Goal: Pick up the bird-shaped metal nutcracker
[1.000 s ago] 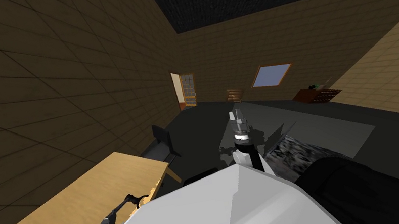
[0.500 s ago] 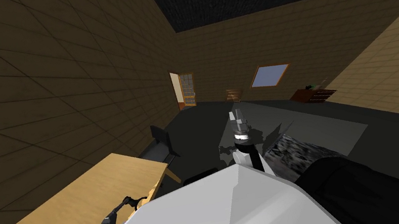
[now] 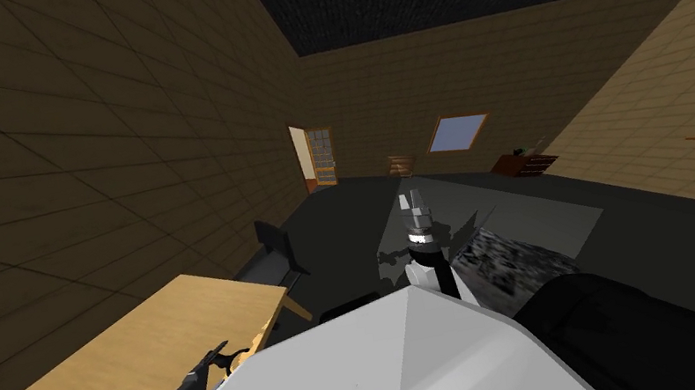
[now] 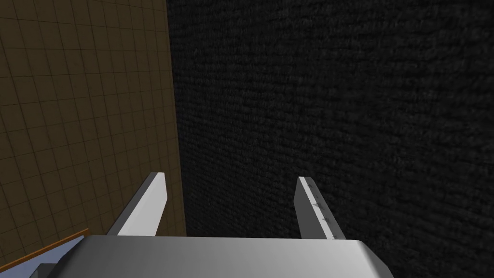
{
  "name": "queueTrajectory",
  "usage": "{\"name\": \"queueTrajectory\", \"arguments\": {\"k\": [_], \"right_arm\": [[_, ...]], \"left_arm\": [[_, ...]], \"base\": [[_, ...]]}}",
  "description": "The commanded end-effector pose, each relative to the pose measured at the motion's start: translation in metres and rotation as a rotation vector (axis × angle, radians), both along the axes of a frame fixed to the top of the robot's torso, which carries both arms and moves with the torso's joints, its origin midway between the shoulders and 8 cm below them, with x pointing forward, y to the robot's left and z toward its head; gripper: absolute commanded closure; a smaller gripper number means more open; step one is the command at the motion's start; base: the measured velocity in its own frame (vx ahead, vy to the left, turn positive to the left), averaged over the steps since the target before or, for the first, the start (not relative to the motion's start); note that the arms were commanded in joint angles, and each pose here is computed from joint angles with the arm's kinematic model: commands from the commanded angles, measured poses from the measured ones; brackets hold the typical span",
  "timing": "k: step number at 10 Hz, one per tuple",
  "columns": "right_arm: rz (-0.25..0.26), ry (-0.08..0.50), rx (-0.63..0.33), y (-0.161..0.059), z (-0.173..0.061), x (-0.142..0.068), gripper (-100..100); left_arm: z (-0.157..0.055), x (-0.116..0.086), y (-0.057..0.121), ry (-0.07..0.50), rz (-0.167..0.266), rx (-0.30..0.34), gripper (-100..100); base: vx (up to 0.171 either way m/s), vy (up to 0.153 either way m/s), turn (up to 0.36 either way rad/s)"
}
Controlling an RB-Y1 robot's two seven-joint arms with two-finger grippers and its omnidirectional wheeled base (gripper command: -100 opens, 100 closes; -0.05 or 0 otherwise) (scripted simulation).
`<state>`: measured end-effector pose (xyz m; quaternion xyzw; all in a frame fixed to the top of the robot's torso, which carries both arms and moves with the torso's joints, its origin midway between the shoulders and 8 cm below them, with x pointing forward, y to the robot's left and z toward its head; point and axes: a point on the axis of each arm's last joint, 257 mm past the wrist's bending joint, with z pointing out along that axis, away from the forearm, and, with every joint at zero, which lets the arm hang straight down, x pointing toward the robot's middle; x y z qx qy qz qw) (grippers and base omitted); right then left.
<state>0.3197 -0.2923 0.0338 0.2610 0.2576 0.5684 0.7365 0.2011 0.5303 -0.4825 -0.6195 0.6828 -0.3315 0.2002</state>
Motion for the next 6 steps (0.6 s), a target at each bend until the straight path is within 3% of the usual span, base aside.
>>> {"name": "queueTrajectory", "arguments": {"k": [1, 2, 6], "right_arm": [[0.000, 0.000, 0.000, 0.0000, 0.0000, 0.0000, 0], [0.000, 0.000, 0.000, 0.0000, 0.0000, 0.0000, 0], [0.000, 0.000, 0.000, 0.0000, 0.0000, 0.0000, 0]], "left_arm": [[0.0000, 0.0000, 0.0000, 0.000, 0.000, 0.000, -100], [-0.0002, 0.0003, 0.0001, 0.000, 0.001, 0.000, 100], [0.0017, 0.0033, 0.0001, -0.007, -0.001, -0.001, 100]], "base": [[-0.010, -0.010, -0.018], [0.000, 0.000, 0.000], [0.001, 0.000, -0.003]]}}
